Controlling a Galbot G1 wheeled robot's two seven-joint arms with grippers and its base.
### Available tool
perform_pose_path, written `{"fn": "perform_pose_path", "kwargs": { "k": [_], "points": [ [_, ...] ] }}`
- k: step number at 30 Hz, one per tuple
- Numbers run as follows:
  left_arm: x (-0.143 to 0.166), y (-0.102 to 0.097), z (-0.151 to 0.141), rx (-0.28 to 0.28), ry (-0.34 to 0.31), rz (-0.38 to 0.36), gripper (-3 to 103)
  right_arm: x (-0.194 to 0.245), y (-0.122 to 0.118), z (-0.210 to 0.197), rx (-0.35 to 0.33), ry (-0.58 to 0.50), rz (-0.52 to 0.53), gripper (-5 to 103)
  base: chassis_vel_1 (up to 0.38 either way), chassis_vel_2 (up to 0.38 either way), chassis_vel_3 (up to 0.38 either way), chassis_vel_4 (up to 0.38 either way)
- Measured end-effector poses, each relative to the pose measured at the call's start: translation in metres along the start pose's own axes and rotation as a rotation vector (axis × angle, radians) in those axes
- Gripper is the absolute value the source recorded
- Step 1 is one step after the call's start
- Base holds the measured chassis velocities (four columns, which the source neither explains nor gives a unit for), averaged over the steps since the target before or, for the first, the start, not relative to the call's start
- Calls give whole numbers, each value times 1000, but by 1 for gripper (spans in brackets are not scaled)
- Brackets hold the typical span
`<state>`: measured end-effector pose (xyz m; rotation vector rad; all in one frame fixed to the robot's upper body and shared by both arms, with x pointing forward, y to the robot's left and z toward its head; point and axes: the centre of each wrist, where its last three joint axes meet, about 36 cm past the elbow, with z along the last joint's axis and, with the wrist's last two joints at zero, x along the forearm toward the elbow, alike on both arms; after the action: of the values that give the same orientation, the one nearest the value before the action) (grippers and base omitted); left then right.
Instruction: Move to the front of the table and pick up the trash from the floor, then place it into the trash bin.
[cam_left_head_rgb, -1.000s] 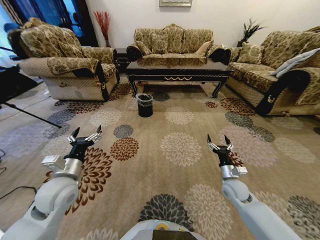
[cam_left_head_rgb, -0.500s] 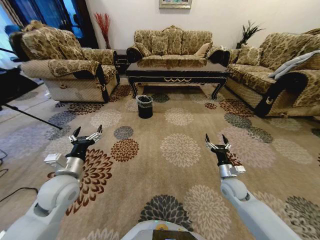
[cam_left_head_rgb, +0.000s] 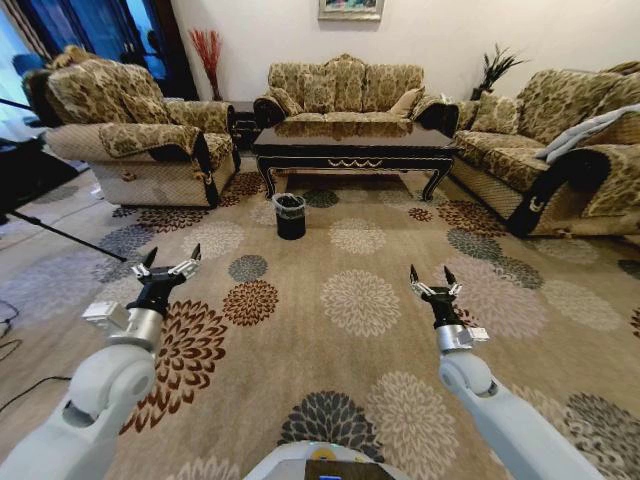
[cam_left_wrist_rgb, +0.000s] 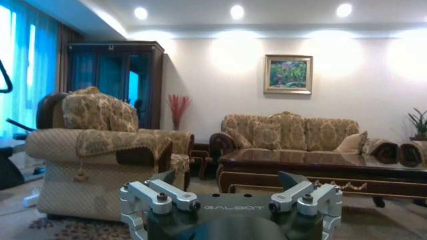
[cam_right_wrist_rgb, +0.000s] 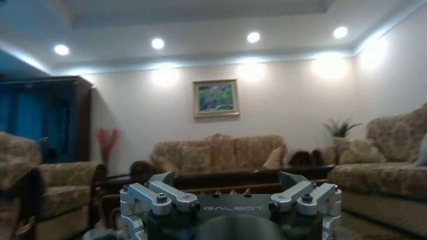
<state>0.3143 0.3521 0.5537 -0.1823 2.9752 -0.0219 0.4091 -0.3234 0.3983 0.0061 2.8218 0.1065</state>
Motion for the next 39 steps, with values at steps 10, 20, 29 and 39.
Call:
{"fn": "perform_pose_path", "kwargs": {
  "k": [10,20,29,39],
  "points": [
    [-3,9,-16,-15,-18,-3,100,-21,-16,-95,150,42,56,100,0,0,0,0],
    [-13,26,-30,-14,-27,18,100,-9,-15,-155,205,177,-42,100,0,0,0,0],
    [-27,47,-17,-8,9,4,100,-7,-45,-181,296,108,9,100,0,0,0,0],
    [-32,51,2,22,49,-14,100,38,-49,-172,176,133,134,100,0,0,0,0]
  ]
}}
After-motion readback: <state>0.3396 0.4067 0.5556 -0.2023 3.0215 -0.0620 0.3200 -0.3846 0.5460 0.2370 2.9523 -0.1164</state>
